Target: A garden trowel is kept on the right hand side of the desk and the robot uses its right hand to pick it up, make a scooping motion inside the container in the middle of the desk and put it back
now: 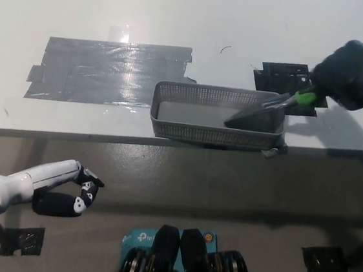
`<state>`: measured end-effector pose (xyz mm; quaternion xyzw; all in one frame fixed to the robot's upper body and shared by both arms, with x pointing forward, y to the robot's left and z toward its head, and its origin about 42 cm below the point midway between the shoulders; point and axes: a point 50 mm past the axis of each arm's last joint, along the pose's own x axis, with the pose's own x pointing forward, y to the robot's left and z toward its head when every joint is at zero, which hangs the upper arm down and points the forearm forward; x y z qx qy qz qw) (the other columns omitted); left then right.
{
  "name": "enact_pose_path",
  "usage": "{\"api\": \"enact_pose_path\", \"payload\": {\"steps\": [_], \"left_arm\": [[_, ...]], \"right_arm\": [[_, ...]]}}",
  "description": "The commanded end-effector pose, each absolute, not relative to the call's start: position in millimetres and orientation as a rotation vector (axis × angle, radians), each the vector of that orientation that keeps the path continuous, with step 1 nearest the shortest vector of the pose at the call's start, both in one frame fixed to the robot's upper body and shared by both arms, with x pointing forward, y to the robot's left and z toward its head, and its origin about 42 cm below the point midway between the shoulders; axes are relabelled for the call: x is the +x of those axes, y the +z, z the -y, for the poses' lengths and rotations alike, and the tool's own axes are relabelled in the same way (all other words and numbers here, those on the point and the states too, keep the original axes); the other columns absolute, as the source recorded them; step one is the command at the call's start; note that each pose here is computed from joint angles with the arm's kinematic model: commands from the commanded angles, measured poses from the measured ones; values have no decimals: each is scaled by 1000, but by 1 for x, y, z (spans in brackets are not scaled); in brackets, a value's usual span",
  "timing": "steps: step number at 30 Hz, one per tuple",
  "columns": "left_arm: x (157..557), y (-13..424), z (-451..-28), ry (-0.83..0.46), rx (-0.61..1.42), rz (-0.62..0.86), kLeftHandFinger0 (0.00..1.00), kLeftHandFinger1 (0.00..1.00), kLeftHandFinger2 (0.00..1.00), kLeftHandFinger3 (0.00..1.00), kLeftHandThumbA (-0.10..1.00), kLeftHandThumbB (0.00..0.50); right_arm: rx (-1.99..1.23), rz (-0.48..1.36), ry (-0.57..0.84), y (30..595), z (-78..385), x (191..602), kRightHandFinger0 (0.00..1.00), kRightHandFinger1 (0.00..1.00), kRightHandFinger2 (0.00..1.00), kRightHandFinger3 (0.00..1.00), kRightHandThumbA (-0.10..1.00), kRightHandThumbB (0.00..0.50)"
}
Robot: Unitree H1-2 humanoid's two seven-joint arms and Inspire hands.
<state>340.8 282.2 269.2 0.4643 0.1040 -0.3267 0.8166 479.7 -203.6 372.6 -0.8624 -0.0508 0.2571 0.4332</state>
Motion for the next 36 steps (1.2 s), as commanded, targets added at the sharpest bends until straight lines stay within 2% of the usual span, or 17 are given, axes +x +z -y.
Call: {"api": "enact_pose_path", "payload": {"steps": [1, 2, 4, 5, 6, 8, 11, 12, 17, 19, 21, 24, 26, 29, 31, 34, 36], "left_arm": [[343, 285, -286, -685, 1017, -202, 1000, 838, 862, 1000, 1000, 433], [344, 285, -286, -692, 1018, -202, 1000, 839, 864, 1000, 1000, 443], [345, 285, -287, -694, 1015, -203, 1000, 827, 853, 1000, 1000, 442], [345, 285, -287, -693, 1017, -201, 999, 821, 852, 1000, 1000, 449], [345, 284, -287, -686, 1021, -204, 1000, 818, 849, 1000, 1000, 462], [345, 283, -287, -685, 1014, -208, 985, 802, 837, 1000, 1000, 469], [347, 281, -286, -694, 1020, -214, 986, 814, 834, 1000, 1000, 486], [347, 281, -287, -695, 1010, -216, 990, 820, 837, 1000, 1000, 481], [347, 280, -287, -697, 1019, -217, 945, 773, 808, 1000, 1000, 497], [347, 280, -287, -697, 1019, -215, 931, 765, 803, 1000, 1000, 494], [347, 280, -287, -696, 1022, -216, 913, 747, 810, 1000, 1000, 500], [344, 278, -287, -708, 1024, -217, 919, 763, 816, 1000, 1000, 500], [343, 275, -287, -709, 1015, -220, 931, 760, 807, 1000, 1000, 500], [342, 272, -287, -710, 1001, -224, 945, 768, 819, 1000, 1000, 500], [341, 271, -287, -713, 1001, -225, 963, 774, 822, 1000, 1000, 500], [341, 270, -286, -720, 994, -224, 971, 779, 833, 1000, 1000, 469], [341, 269, -286, -718, 994, -226, 938, 755, 818, 1000, 1000, 470]], "right_arm": [[-2151, 300, 570, 389, 191, 478, 0, 120, 517, 436, -93, 0], [-2157, 291, 581, 387, 187, 476, 0, 173, 580, 521, -83, 0], [-2158, 294, 589, 384, 183, 475, 0, 191, 590, 560, -72, 0], [-2155, 332, 587, 382, 181, 474, 0, 188, 571, 526, -75, 0], [-2158, 331, 591, 381, 179, 474, 0, 186, 573, 584, -68, 0], [-2168, 366, 596, 379, 172, 474, 0, 158, 545, 522, -68, 0], [-2134, 387, 613, 374, 170, 473, 0, 118, 483, 551, -83, 0], [-2110, 396, 614, 370, 166, 475, 0, 97, 456, 629, -42, 0], [-2049, 383, 624, 355, 160, 476, 0, 0, 346, 348, -98, 0], [-2013, 322, 616, 352, 159, 477, 0, 4, 371, 332, -100, 0], [-1969, 268, 602, 345, 160, 479, 0, 38, 410, 425, -100, 0], [-1909, 208, 558, 327, 165, 481, 0, 67, 431, 404, -100, 0], [-1861, 201, 534, 317, 169, 482, 0, 69, 432, 278, -100, 0], [-1783, 167, 485, 302, 175, 485, 0, 145, 506, 383, -100, 0], [-1757, 158, 465, 302, 177, 485, 0, 116, 476, 316, -100, 0], [-1664, 137, 412, 306, 186, 487, 0, 208, 554, 157, -100, 0], [-1617, 143, 370, 309, 190, 486, 0, 229, 569, 120, -100, 0]]}}
